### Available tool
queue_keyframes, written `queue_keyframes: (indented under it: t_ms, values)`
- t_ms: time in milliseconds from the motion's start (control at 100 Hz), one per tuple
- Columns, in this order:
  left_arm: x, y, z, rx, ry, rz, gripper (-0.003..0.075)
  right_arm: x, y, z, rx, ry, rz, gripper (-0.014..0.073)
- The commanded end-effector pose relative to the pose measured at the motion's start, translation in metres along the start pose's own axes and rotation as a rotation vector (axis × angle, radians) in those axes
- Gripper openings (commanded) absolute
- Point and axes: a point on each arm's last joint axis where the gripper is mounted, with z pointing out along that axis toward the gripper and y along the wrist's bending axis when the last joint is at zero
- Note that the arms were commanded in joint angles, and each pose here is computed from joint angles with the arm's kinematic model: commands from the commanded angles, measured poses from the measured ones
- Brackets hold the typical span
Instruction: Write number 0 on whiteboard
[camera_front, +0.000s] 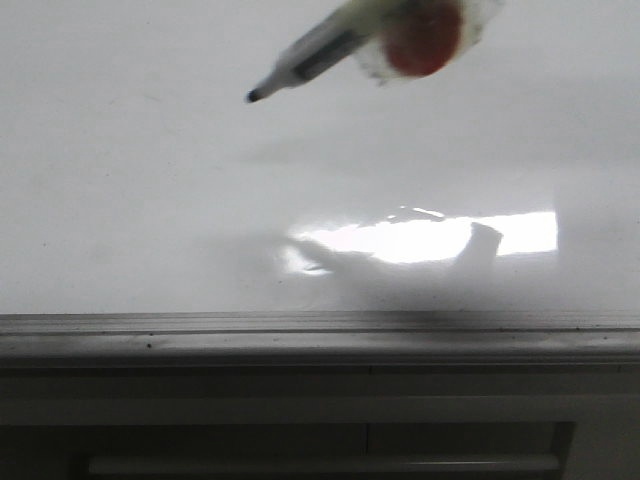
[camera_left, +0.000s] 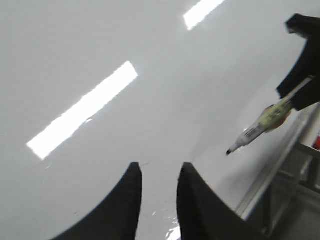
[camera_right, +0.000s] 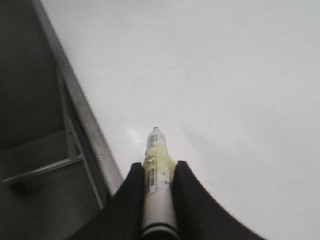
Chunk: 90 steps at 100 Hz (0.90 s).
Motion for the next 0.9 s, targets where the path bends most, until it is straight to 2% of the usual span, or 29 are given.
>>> queue_keyframes:
  t_ms: [0, 50, 200, 350, 450, 730, 890]
  values:
    - [0.003, 0.005, -0.008, -0.072, -0.080, -0.059, 0.0027, -0.009, -0.016, -0.017, 0.129, -0.058, -0.045, -0.0046]
    - [0.014, 0.004, -0.006, -0.082, -0.076, -0.081, -0.0018, -0.008, -0.022, -0.022, 0.165, -0.031, -0.057, -0.0046]
    - [0.037, -0.003, 0.001, -0.066, -0.117, -0.143, -0.0020, -0.009, -0.031, -0.031, 0.186, 0.047, -0.051, -0.0046]
    - [0.050, -0.009, 0.012, -0.043, -0.203, -0.188, -0.0020, -0.030, -0.034, -0.041, 0.196, -0.005, -0.022, -0.0046]
    - [0.058, -0.012, 0.018, -0.031, -0.198, -0.196, -0.0020, -0.044, -0.037, -0.048, 0.212, -0.050, 0.000, -0.0046]
    - [0.059, -0.013, 0.018, -0.033, -0.193, -0.192, -0.0020, -0.037, -0.046, -0.027, 0.204, 0.043, -0.028, -0.0046]
    - [0.059, -0.013, 0.018, -0.033, -0.193, -0.192, -0.0020, -0.036, -0.051, -0.017, 0.219, 0.048, -0.030, -0.0046]
